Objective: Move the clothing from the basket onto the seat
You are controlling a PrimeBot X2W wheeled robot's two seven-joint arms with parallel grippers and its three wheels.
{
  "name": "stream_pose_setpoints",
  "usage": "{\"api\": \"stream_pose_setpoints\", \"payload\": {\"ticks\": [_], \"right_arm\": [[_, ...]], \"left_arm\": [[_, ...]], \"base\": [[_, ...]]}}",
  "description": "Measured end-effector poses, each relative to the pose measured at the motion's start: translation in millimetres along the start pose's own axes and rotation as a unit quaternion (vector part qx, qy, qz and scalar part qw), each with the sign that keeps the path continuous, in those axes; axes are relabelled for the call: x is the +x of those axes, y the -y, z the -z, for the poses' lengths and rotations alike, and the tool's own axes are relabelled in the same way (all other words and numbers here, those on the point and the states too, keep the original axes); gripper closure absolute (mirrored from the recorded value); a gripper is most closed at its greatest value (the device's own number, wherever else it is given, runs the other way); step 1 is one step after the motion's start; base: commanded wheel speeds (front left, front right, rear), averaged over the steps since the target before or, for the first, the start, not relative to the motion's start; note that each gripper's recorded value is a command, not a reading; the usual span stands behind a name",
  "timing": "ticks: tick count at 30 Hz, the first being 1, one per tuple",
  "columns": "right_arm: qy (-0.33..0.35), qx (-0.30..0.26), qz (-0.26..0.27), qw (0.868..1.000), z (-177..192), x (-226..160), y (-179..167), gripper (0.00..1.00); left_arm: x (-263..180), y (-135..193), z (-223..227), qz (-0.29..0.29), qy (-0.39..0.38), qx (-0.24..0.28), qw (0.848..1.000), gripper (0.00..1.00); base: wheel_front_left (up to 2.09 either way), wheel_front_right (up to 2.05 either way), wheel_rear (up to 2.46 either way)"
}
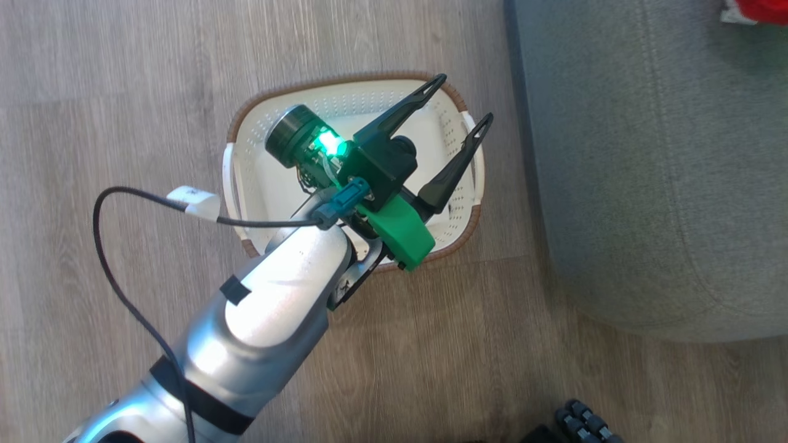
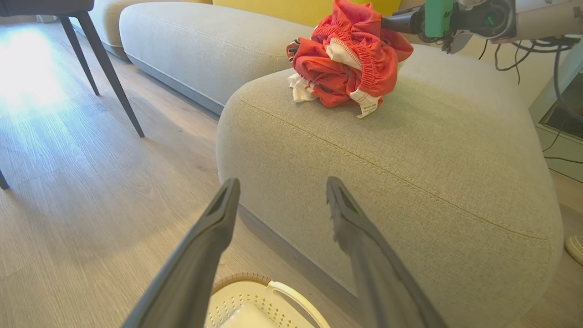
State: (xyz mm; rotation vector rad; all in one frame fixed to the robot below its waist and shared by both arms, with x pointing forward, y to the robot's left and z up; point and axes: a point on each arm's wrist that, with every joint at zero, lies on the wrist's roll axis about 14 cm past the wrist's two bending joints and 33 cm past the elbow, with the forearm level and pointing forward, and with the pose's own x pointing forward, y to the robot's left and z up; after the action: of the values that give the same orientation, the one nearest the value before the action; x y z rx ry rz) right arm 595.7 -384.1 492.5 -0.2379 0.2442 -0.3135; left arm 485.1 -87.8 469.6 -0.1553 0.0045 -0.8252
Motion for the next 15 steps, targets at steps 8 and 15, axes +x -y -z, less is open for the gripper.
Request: {"api": "stream_pose_setpoints", "payload": {"ticks": [8, 15], "right_arm": [[0.03, -0.001, -0.004, 1.0, -27.6, -16.0, 6.9, 0.0], [0.064, 0.008, -0.025, 0.998, -57.6, -34.3, -2.9, 0.0]], "left_arm": [[-2.0, 6.3, -17.4, -0.001, 0.007, 0.005, 1.0, 0.0], [-14.5, 5.5, -30.9, -0.026, 0.008, 0.001, 1.0, 0.0]], "base": [[0.0, 0.0, 0.0], [0.0, 0.0, 0.0]]}}
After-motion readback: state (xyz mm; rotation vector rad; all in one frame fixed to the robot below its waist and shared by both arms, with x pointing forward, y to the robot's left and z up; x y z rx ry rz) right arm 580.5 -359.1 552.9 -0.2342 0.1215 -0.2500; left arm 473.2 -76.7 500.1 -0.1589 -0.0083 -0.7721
